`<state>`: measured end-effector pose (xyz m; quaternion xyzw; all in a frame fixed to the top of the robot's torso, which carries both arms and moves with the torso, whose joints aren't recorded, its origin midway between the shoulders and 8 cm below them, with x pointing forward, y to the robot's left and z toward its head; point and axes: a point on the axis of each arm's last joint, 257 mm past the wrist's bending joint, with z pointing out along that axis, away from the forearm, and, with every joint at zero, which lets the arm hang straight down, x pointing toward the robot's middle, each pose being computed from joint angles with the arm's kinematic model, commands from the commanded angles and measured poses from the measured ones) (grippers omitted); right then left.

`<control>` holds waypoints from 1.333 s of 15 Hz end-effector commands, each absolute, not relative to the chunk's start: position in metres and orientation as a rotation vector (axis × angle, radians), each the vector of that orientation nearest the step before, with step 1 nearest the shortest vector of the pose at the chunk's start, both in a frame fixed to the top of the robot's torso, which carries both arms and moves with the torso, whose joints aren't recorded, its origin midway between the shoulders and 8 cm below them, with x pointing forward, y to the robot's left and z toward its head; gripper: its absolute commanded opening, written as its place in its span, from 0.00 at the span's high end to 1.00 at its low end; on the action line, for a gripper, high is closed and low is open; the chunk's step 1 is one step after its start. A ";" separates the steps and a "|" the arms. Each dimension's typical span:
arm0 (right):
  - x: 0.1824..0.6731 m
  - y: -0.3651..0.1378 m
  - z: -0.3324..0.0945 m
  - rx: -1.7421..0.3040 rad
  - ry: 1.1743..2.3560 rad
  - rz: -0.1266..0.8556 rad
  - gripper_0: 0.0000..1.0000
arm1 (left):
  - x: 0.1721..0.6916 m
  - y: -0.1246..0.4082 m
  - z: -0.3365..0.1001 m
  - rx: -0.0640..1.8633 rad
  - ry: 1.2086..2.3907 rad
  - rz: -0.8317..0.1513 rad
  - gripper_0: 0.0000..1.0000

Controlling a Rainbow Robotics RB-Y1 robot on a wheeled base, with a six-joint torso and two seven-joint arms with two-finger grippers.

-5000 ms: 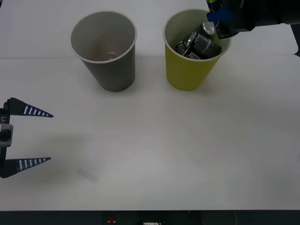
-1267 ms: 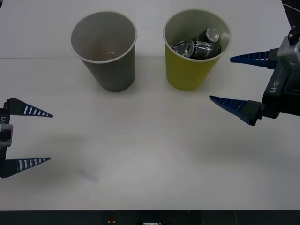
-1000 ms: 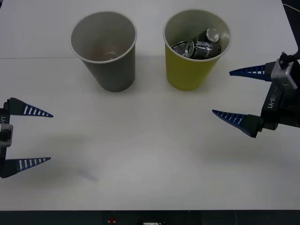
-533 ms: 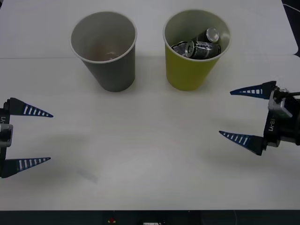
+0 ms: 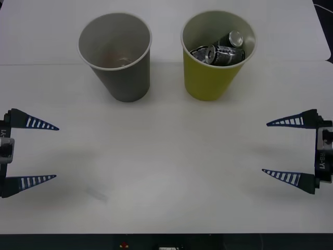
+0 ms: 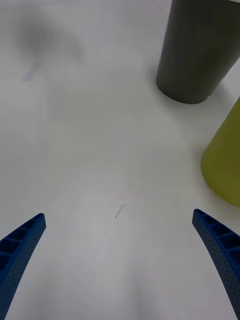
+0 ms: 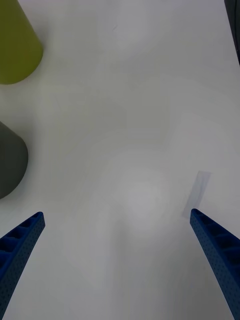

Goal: Put the can into the green bin and the plastic bottle into the gray bin

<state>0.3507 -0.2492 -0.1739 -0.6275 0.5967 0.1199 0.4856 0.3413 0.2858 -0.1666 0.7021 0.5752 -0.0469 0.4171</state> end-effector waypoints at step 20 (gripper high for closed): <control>0.309 -0.272 -0.149 -1.676 1.508 0.274 0.00 | 0.341 0.286 -0.167 1.762 1.444 -0.118 0.00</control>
